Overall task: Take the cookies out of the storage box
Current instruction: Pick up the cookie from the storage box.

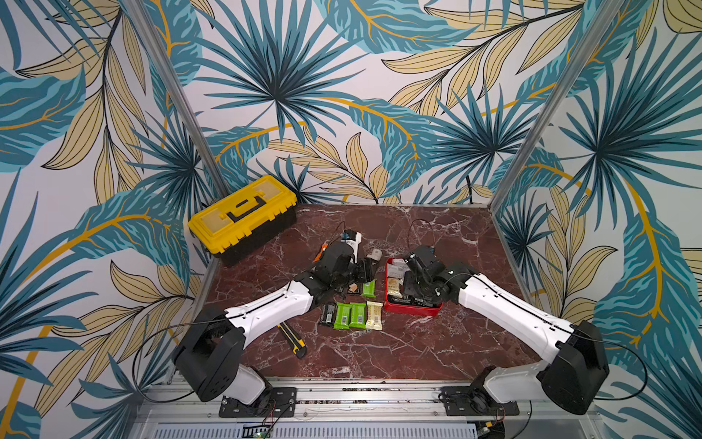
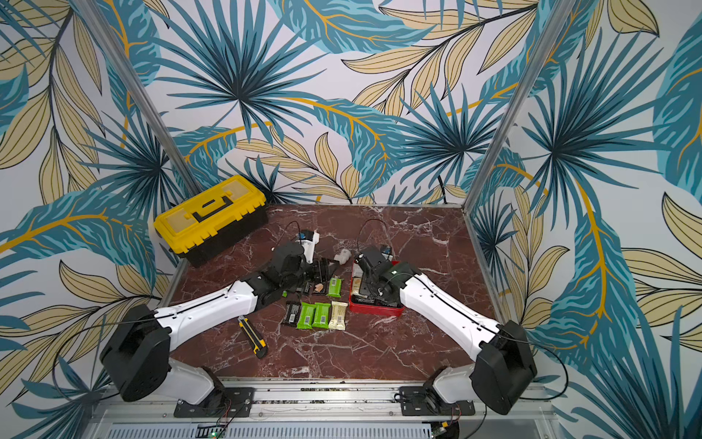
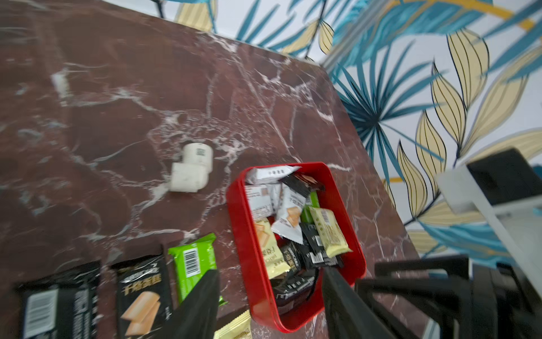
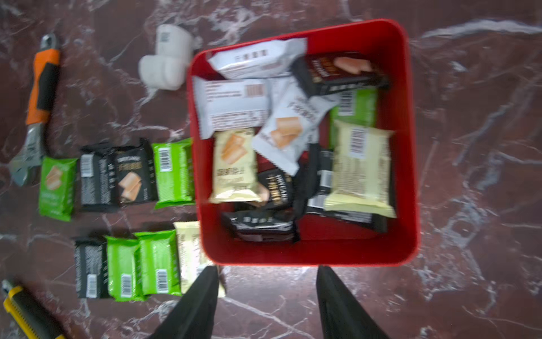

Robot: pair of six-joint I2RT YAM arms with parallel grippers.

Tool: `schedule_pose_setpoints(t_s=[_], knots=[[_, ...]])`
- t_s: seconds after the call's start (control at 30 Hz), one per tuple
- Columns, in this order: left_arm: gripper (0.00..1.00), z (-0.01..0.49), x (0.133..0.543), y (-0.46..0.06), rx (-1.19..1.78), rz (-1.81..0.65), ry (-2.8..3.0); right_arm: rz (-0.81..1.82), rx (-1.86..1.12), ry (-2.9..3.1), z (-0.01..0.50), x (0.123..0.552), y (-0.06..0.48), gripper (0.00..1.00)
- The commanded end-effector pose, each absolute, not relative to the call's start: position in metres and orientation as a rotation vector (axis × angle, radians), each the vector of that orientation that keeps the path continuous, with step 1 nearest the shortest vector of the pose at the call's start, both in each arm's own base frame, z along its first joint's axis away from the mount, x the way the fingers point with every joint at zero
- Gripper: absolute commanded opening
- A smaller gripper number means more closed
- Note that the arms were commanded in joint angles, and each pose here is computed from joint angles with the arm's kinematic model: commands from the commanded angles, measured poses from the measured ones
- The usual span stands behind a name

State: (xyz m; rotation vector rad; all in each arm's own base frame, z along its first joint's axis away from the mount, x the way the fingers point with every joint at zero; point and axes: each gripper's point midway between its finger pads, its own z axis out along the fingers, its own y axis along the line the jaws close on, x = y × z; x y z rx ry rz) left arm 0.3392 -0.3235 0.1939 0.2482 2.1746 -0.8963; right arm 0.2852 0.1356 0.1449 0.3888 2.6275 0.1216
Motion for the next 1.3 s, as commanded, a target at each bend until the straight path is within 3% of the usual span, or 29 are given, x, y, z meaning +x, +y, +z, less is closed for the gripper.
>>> schedule_pose_setpoints(t_s=[0.0, 0.4, 0.6, 0.97, 1.27], knots=[[0.61, 0.197, 0.33, -0.357, 0.502, -0.882, 2.171, 0.031, 0.461, 2.637, 0.144, 0.266, 0.097, 0.59], [0.64, 0.148, 0.326, -0.424, 0.894, -0.693, 2.346, -0.047, 0.587, 2.467, 0.182, 0.238, 0.041, 0.59], [0.68, 0.129, 0.332, -0.443, 0.941, -0.682, 2.41, -0.044, 0.605, 2.437, 0.186, 0.233, 0.035, 0.59], [0.73, 0.095, 0.366, -0.45, 0.926, -0.399, 2.478, -0.051, 0.59, 2.418, 0.192, 0.233, 0.033, 0.59], [0.77, 0.084, 0.375, -0.468, 0.961, -0.401, 2.421, -0.04, 0.579, 2.426, 0.193, 0.235, 0.036, 0.59]])
